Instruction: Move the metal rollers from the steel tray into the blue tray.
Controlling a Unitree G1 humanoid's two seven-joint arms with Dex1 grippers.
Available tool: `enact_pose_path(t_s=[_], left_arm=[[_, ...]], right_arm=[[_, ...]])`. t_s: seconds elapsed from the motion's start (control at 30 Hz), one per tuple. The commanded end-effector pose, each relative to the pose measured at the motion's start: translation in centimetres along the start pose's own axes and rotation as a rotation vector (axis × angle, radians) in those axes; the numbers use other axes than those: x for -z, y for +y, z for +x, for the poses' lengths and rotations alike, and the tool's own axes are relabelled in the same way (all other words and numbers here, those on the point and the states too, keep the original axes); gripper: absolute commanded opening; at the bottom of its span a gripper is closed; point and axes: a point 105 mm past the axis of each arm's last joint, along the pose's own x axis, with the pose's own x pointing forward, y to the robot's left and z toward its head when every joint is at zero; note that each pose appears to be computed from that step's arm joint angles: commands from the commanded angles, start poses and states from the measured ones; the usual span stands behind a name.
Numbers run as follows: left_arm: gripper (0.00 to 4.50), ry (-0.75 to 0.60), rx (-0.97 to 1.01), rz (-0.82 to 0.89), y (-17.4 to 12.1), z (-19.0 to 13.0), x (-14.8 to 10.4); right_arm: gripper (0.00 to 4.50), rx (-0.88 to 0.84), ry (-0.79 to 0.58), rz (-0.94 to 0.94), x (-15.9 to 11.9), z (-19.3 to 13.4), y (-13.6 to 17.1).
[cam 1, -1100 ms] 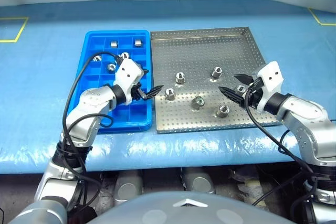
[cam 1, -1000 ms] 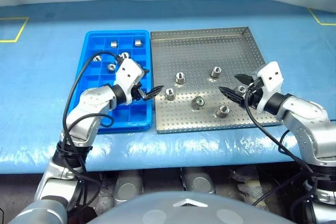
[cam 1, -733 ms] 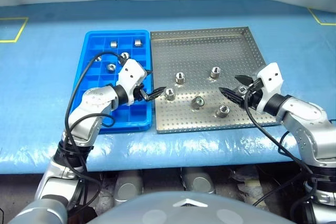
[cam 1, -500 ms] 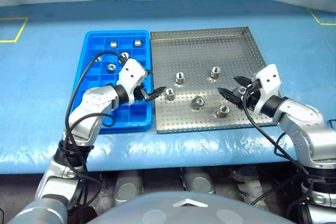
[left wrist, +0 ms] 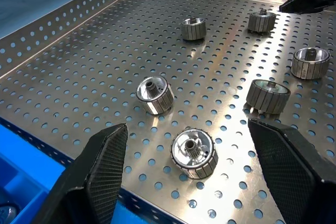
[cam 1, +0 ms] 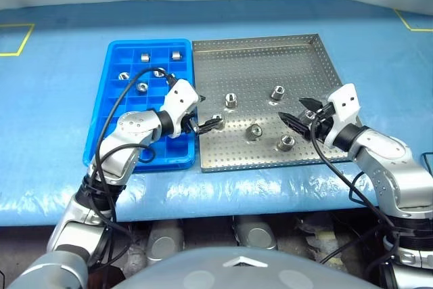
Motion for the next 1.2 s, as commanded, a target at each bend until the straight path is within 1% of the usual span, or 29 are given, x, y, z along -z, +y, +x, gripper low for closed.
enact_pose_path(t_s=[0.03,0.33,0.5,0.6,0.77,0.9,1.0,1.1,1.13,1.17,1.2], left_arm=[[3.99,0.023,0.012,0.038,-0.1,0.5,-0.4],[3.99,0.301,0.094,0.152,-0.5,3.1,2.3],[3.99,0.388,0.101,0.188,-0.2,3.9,3.1],[3.39,0.404,0.09,0.188,0.2,3.9,3.1],[1.76,0.431,0.07,0.197,0.8,3.7,3.2],[1.76,0.416,0.078,0.198,0.8,3.7,2.8],[1.76,0.377,0.082,0.175,0.8,3.6,2.2],[1.21,0.278,0.11,0.112,0.6,3.5,0.6],[0.89,0.243,0.12,0.089,0.5,3.3,0.0],[0.75,0.218,0.12,0.069,0.6,3.2,-0.5],[0.53,0.206,0.115,0.06,0.8,3.0,-0.8]], right_arm=[[3.63,0.007,-0.054,-0.045,-1.5,-0.4,0.1],[3.63,-0.01,-0.063,-0.052,-1.6,0.3,0.5],[3.63,-0.004,-0.065,-0.054,-1.4,0.2,0.6],[3.68,0.016,-0.069,-0.05,-1.3,0.0,0.4],[3.68,0.037,-0.079,-0.051,-1.4,0.0,0.1],[3.68,0.039,-0.085,-0.053,-1.5,0.2,0.2],[3.68,0.034,-0.09,-0.057,-1.5,0.5,0.3],[3.68,0.032,-0.094,-0.057,-1.5,0.7,0.4],[3.68,0.031,-0.096,-0.056,-1.5,0.7,0.4],[3.68,0.031,-0.097,-0.056,-1.5,0.8,0.5],[3.68,0.03,-0.099,-0.055,-1.4,0.8,0.5]])
